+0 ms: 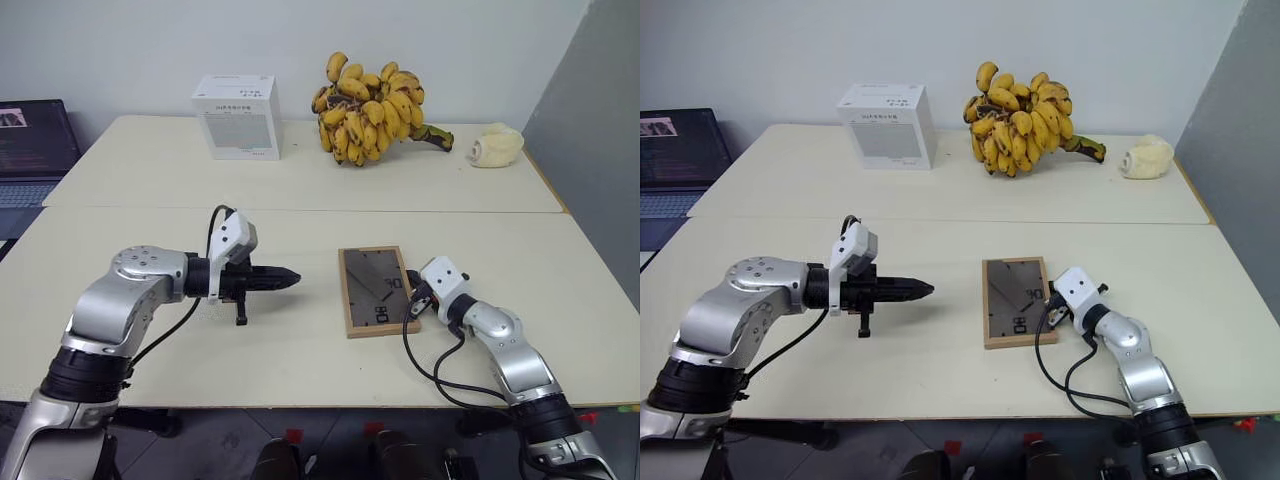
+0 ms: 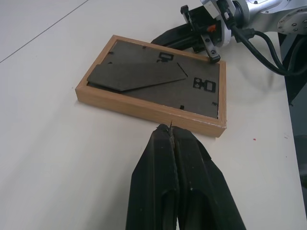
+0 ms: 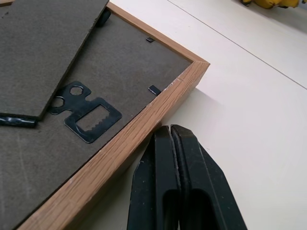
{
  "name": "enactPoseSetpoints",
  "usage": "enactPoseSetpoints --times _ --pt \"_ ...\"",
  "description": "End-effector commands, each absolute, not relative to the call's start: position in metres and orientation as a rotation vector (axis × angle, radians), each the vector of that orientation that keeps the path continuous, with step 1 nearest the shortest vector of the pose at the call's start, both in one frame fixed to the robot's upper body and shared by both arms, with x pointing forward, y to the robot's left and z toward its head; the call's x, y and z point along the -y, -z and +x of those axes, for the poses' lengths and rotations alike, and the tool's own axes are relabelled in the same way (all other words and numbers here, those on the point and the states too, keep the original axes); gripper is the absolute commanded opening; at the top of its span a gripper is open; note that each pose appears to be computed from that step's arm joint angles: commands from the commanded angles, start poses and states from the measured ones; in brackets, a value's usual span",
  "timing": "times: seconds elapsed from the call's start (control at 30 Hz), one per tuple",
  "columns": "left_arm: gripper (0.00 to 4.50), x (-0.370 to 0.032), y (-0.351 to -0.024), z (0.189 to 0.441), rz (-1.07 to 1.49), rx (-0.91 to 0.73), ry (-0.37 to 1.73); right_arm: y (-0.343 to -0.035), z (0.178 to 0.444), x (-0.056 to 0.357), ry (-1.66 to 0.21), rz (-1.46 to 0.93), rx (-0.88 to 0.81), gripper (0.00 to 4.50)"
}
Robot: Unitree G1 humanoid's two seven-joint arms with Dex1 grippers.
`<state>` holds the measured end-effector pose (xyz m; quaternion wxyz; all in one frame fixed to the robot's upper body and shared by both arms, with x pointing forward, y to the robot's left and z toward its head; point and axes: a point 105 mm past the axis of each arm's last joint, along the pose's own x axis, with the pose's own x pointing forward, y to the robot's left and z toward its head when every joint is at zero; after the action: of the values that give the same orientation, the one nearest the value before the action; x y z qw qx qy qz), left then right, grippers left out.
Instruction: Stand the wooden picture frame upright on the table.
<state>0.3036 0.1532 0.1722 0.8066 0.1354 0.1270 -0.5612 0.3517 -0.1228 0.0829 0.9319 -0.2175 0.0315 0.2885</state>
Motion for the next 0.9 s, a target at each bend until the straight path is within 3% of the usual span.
enactPoseSetpoints --times 0.03,0.5,0.6,0.77,0.9 --pt "0.00 -0.150 -0.192 0.304 0.268 -0.221 1.181 -0.097 0.353 0.112 -0.604 -0.438 0.001 0.04" --pt "0.00 -0.154 -0.156 0.305 -0.215 -0.601 0.938 -0.129 0.329 0.171 -0.706 -0.671 -0.036 0.04" --pt "0.00 -0.151 -0.149 0.309 -0.377 -0.689 0.877 -0.128 0.327 0.180 -0.712 -0.698 -0.061 0.04" --pt "0.00 -0.130 -0.137 0.295 -0.414 -0.775 0.940 -0.119 0.328 0.180 -0.717 -0.705 -0.080 0.04" --pt "0.75 -0.123 -0.136 0.292 -0.501 -0.798 1.001 -0.112 0.329 0.176 -0.721 -0.706 -0.088 0.00"
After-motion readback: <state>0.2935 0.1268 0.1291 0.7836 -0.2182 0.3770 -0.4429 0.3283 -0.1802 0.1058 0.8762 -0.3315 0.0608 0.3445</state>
